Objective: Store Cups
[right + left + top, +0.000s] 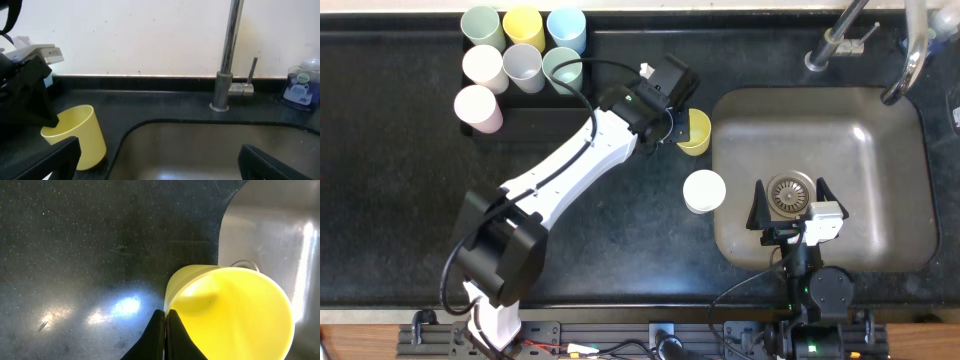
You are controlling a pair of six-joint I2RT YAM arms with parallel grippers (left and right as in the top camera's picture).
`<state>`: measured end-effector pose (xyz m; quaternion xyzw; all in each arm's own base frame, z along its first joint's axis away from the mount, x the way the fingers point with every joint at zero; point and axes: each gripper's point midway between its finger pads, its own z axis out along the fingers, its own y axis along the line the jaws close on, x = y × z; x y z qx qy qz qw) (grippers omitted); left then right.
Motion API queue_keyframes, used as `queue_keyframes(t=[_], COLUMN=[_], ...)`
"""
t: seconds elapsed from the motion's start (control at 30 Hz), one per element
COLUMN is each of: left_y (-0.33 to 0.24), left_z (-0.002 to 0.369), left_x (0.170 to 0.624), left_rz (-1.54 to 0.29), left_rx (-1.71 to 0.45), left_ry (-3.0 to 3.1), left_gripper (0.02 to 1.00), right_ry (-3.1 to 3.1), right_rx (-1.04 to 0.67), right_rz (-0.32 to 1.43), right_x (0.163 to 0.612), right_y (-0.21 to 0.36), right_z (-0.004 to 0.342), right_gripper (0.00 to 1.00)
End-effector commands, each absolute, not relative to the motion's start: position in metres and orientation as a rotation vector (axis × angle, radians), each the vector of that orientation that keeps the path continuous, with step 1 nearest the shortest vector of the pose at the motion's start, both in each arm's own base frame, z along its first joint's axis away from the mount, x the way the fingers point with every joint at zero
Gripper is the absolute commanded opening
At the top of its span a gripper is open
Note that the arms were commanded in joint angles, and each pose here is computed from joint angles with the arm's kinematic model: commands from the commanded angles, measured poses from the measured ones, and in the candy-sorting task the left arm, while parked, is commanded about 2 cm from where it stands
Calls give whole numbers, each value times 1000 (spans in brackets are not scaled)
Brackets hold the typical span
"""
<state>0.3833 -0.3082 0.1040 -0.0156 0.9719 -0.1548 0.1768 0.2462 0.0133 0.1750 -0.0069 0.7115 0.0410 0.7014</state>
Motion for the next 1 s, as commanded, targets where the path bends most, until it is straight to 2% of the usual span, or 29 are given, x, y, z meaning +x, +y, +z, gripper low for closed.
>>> queue_keyframes(t=[0.03, 0.23, 0.37, 0.47, 0.7, 1.0], left_y=[-293, -206, -135, -90, -27, 9], left_z=[169, 227, 240, 234, 208, 174], left_x=[391, 392, 388, 387, 394, 401], left_rz=[-479, -380, -306, -267, -233, -199], left_rx=[-93, -286, -478, -626, -875, -1055], left_ry=[2619, 2542, 2542, 2568, 2583, 2615], left_gripper=[36, 36, 36, 36, 36, 36], right_ry=[1582, 1582, 1582, 1582, 1582, 1582], right_rx=[-20, -20, -20, -20, -20, -20], right_rz=[94, 94, 94, 94, 94, 94], right_x=[246, 246, 246, 246, 246, 246], right_y=[14, 14, 14, 14, 14, 14], right_z=[172, 172, 172, 172, 172, 172], right_gripper=[998, 998, 998, 998, 996, 998])
